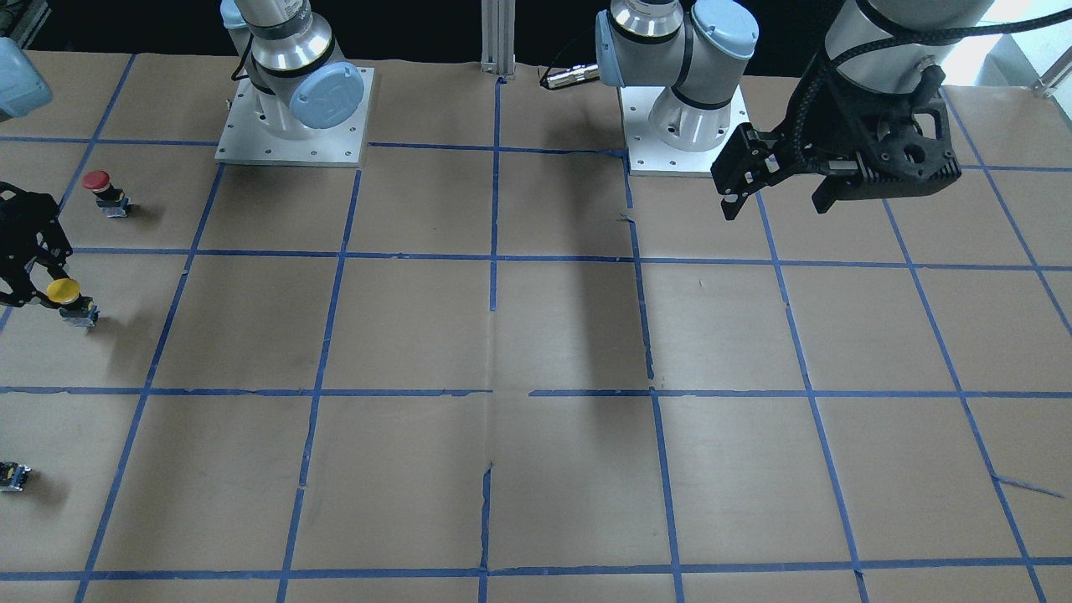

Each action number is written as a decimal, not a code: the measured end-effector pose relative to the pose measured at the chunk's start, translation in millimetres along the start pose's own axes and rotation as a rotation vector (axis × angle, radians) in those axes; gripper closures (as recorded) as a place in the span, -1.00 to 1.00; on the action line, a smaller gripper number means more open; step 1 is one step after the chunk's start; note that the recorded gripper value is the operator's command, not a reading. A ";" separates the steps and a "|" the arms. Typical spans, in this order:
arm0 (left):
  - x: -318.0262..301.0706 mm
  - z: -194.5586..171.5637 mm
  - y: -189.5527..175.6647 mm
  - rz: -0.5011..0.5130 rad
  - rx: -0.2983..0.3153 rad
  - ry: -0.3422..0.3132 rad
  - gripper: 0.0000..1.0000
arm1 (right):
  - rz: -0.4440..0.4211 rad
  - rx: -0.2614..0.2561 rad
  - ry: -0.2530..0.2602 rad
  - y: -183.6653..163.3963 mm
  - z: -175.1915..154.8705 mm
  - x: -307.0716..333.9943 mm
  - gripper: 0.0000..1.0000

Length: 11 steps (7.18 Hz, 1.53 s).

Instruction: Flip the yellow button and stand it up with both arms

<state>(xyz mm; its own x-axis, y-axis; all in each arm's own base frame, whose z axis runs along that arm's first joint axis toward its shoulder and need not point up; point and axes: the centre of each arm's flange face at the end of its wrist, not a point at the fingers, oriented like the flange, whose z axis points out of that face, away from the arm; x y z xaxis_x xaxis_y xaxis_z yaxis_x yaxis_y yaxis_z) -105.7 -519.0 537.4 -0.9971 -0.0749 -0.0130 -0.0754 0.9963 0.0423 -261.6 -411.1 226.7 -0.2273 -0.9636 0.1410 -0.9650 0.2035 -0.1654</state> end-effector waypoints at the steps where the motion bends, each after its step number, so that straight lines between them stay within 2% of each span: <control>1: -0.9 -0.7 4.5 0.052 -0.004 -0.009 -0.99 | 0.003 0.000 -0.002 5.1 1.3 0.4 -0.99; 4: -0.7 -0.1 3.3 0.112 -0.003 -0.012 -0.99 | 0.058 -0.005 -0.014 8.8 0.0 0.3 -1.00; 6: 4.2 -4.5 -8.8 0.103 0.068 0.031 -0.99 | 0.101 -0.043 0.020 12.3 -23.9 16.8 -1.00; 8: 5.5 -2.9 -8.3 0.051 0.091 0.041 -0.99 | 0.166 -0.069 0.061 4.4 -68.3 57.7 -1.00; 9: 6.3 -1.1 -4.5 0.036 0.090 0.040 -0.99 | 0.206 -0.084 0.073 -8.9 -102.7 86.7 -1.00; 11: 7.6 4.8 7.2 0.033 0.078 0.033 -0.99 | 0.409 -0.088 0.036 -56.0 -172.3 126.0 -1.00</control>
<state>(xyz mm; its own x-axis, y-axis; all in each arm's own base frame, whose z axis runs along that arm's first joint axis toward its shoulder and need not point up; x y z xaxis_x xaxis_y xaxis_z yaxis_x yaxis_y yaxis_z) -113.8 -512.2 532.8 -0.9989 -0.0423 0.0206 -0.0431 0.9984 -0.0356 -258.7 -513.9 421.9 -0.5972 -0.7937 0.1156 -0.8013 0.5838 -0.1309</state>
